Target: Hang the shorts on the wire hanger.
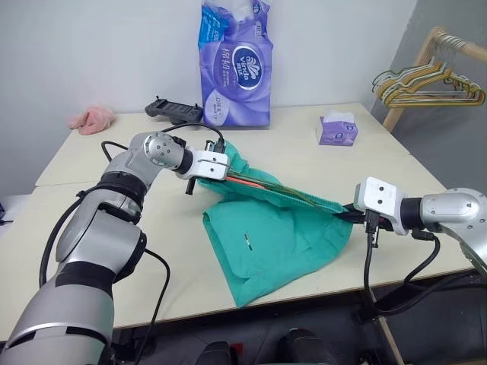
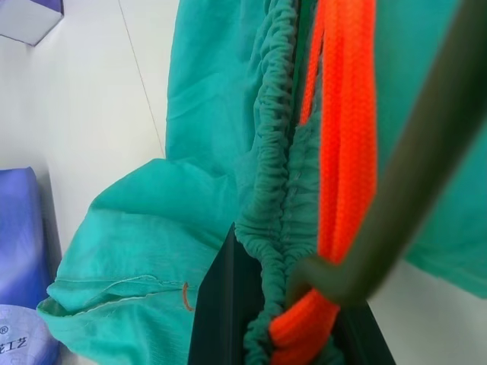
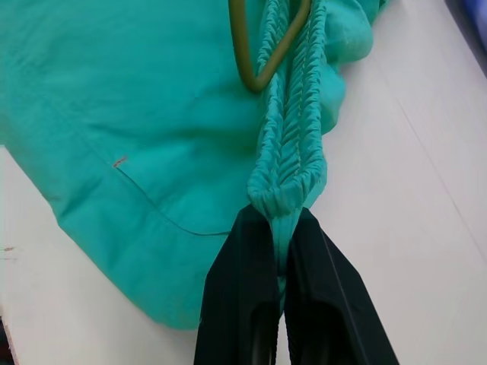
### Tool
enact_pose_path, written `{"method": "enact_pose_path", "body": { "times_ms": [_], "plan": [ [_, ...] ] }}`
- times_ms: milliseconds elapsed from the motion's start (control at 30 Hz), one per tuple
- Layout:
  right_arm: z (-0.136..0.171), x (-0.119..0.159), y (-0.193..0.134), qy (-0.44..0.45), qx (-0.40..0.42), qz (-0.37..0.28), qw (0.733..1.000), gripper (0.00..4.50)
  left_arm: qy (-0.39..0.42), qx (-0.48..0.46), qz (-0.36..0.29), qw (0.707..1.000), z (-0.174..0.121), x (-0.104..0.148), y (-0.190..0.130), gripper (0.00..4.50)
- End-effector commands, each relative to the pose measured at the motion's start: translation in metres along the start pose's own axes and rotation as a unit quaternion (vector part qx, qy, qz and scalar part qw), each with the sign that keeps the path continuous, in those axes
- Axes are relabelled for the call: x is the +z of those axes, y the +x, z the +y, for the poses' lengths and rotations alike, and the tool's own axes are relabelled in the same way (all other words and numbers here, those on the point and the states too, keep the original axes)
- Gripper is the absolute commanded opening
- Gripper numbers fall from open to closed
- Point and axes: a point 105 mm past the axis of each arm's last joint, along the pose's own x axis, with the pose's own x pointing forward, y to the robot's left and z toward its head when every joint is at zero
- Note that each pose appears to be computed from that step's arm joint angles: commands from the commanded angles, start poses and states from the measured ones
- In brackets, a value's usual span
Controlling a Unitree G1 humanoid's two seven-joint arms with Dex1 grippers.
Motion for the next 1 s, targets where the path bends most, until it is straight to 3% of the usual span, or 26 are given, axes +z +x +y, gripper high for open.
{"method": "enact_pose_path", "body": {
  "times_ms": [33,200,500,800,1000],
  "plan": [
    [-0.024,-0.026,-0.033,-0.001,-0.059,0.088,0.994,0.03,-0.122,0.021,0.135,0.983,-0.021,-0.079,-0.048,0.00],
    [-0.021,-0.028,-0.035,-0.048,-0.060,0.110,0.991,0.03,-0.119,0.026,0.143,0.982,-0.020,-0.080,-0.047,0.00],
    [-0.031,-0.001,-0.040,-0.197,-0.093,0.112,0.970,0.03,-0.113,0.046,0.155,0.980,-0.014,-0.080,-0.041,0.00],
    [-0.019,0.017,-0.027,-0.151,-0.088,0.064,0.983,0.03,-0.151,0.094,0.104,0.979,0.002,-0.065,-0.032,0.00],
    [-0.014,0.030,-0.020,-0.135,-0.080,0.038,0.987,0.03,-0.139,0.069,0.115,0.981,-0.008,-0.068,-0.024,0.00]
  ]
}}
